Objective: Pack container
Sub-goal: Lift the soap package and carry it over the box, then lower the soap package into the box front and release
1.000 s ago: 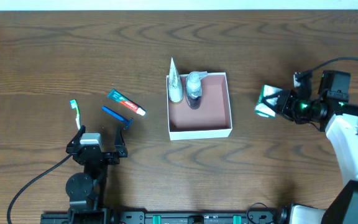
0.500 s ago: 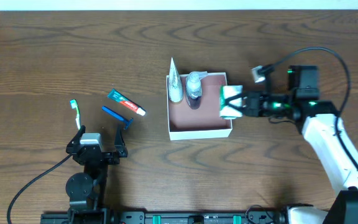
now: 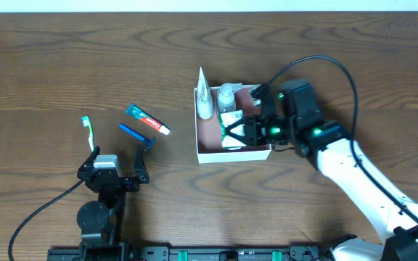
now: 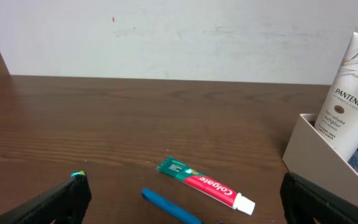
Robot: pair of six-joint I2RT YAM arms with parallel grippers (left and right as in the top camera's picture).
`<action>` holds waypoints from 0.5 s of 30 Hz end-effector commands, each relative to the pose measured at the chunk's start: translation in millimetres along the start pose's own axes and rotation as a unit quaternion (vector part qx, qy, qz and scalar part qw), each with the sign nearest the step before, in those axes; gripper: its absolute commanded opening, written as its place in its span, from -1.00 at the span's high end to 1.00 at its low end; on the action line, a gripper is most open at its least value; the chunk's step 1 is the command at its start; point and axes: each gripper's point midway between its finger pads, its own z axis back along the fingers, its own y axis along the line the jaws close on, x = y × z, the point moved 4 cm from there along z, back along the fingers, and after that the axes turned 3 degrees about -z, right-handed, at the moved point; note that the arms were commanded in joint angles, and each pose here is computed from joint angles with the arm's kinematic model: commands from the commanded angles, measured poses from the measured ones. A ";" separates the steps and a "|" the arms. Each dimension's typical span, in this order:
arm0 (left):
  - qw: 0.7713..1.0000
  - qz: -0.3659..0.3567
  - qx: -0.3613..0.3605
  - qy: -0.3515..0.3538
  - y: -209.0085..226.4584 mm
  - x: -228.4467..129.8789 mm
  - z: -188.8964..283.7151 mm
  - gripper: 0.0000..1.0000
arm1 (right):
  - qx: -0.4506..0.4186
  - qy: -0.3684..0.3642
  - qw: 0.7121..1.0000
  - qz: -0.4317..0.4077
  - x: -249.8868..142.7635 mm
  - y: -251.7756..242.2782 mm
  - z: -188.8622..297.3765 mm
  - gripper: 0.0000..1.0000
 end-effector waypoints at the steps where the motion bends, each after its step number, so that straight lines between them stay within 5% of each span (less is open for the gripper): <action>1: 1.000 -0.001 -0.003 0.027 -0.4 -15.0 -1.2 -0.97 | -0.061 -0.053 0.996 -0.030 9.2 5.3 -5.5 0.68; 15: 1.000 -0.001 -0.003 0.028 -0.4 -15.2 -1.2 -0.96 | -0.131 -0.095 0.986 -0.032 5.9 1.2 -47.5 0.66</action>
